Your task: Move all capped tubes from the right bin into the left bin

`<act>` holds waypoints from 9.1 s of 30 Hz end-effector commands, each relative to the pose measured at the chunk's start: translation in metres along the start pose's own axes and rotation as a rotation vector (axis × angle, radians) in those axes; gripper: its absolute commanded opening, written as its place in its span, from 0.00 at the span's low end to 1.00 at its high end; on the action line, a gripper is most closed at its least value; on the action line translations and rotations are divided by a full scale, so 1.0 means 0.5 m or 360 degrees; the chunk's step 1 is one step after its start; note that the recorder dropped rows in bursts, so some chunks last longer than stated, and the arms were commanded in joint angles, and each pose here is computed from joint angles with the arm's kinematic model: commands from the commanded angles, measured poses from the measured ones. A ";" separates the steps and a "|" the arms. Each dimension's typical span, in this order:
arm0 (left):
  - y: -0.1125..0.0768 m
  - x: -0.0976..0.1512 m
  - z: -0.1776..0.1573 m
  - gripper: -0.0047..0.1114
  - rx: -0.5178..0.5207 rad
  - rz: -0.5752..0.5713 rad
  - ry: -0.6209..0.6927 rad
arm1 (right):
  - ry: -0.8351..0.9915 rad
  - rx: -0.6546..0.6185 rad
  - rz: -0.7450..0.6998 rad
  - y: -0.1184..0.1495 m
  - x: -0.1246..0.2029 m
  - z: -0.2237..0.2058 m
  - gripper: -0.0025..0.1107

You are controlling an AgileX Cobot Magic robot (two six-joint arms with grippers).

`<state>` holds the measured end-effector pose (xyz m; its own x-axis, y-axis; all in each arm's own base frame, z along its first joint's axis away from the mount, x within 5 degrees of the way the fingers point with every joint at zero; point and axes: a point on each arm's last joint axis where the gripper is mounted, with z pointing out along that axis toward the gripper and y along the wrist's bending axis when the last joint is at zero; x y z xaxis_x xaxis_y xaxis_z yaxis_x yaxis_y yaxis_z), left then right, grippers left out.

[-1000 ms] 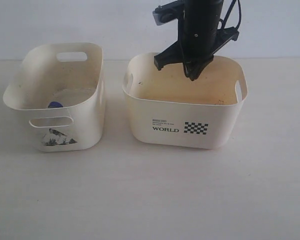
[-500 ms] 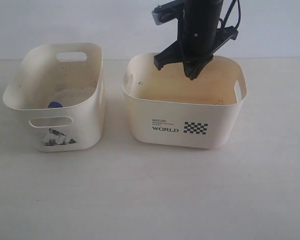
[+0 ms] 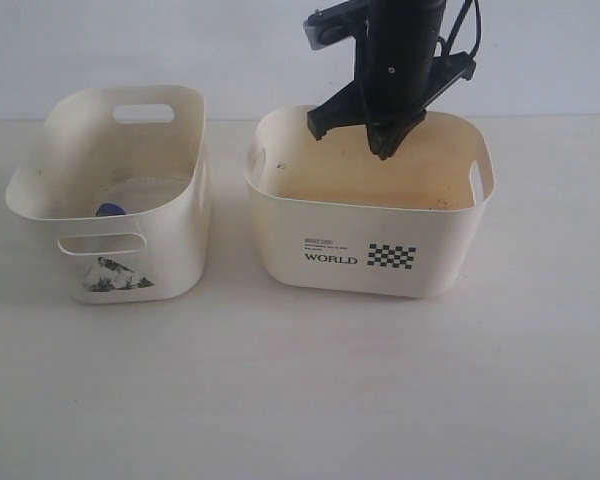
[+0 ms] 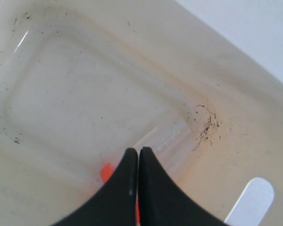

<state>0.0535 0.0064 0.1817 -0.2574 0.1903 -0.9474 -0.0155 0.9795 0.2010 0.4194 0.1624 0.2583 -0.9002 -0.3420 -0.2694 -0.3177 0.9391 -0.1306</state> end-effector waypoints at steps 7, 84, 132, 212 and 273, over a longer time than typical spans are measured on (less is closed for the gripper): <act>0.001 -0.003 -0.001 0.08 -0.0002 -0.0014 -0.0010 | 0.0015 0.0019 0.0017 -0.005 0.002 -0.004 0.02; 0.001 -0.003 -0.001 0.08 -0.0002 -0.0014 -0.0010 | 0.0545 0.0004 0.0617 0.047 0.044 0.296 0.63; 0.001 -0.003 -0.001 0.08 -0.0002 -0.0014 -0.0010 | -0.0342 -0.0085 0.0262 0.030 -0.026 -0.060 0.02; 0.001 -0.003 -0.001 0.08 -0.0002 -0.0014 -0.0010 | 0.0073 0.0319 0.0509 0.058 0.010 0.086 0.90; 0.001 -0.003 -0.001 0.08 -0.0002 -0.0014 -0.0010 | 0.0552 0.0137 0.0601 0.033 0.061 0.304 0.03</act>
<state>0.0535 0.0064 0.1817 -0.2574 0.1903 -0.9474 -0.0155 0.9795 0.2010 0.4390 0.1423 0.1335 -0.9979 0.0196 -0.0613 0.0383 0.9463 -0.3210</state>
